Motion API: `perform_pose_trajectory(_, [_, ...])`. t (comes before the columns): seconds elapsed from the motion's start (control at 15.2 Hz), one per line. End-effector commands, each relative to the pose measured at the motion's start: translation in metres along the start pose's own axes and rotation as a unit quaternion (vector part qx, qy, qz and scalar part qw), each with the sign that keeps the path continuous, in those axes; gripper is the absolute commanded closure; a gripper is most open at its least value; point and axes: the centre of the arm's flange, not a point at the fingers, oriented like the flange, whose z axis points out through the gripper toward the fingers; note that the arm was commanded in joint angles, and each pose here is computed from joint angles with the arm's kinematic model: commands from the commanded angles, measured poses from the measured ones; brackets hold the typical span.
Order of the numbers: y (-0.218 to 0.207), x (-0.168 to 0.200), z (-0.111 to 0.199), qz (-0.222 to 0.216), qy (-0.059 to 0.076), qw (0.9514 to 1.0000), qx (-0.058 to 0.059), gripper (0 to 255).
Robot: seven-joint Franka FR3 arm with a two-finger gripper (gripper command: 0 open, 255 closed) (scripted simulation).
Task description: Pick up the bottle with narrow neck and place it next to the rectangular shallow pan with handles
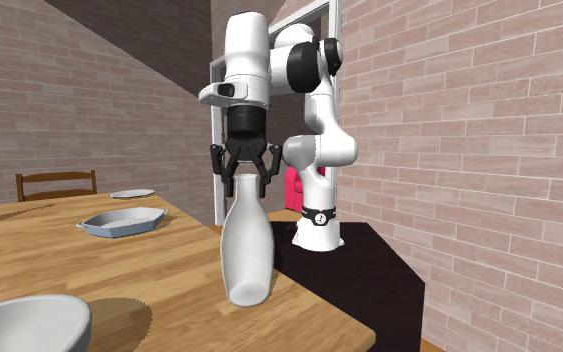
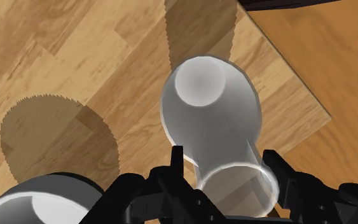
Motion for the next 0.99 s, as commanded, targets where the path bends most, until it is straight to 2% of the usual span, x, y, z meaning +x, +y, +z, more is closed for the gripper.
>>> perform_pose_trajectory(0.0, [0.0,0.0,0.0,0.0,0.0,1.0,0.0,255])
perform_pose_trajectory(0.53, [0.0,0.0,0.0,0.0,0.0,1.0,0.0,255])
perform_pose_trajectory(0.92, [0.0,0.004,-0.031,0.0,0.0,1.0,0.0,255])
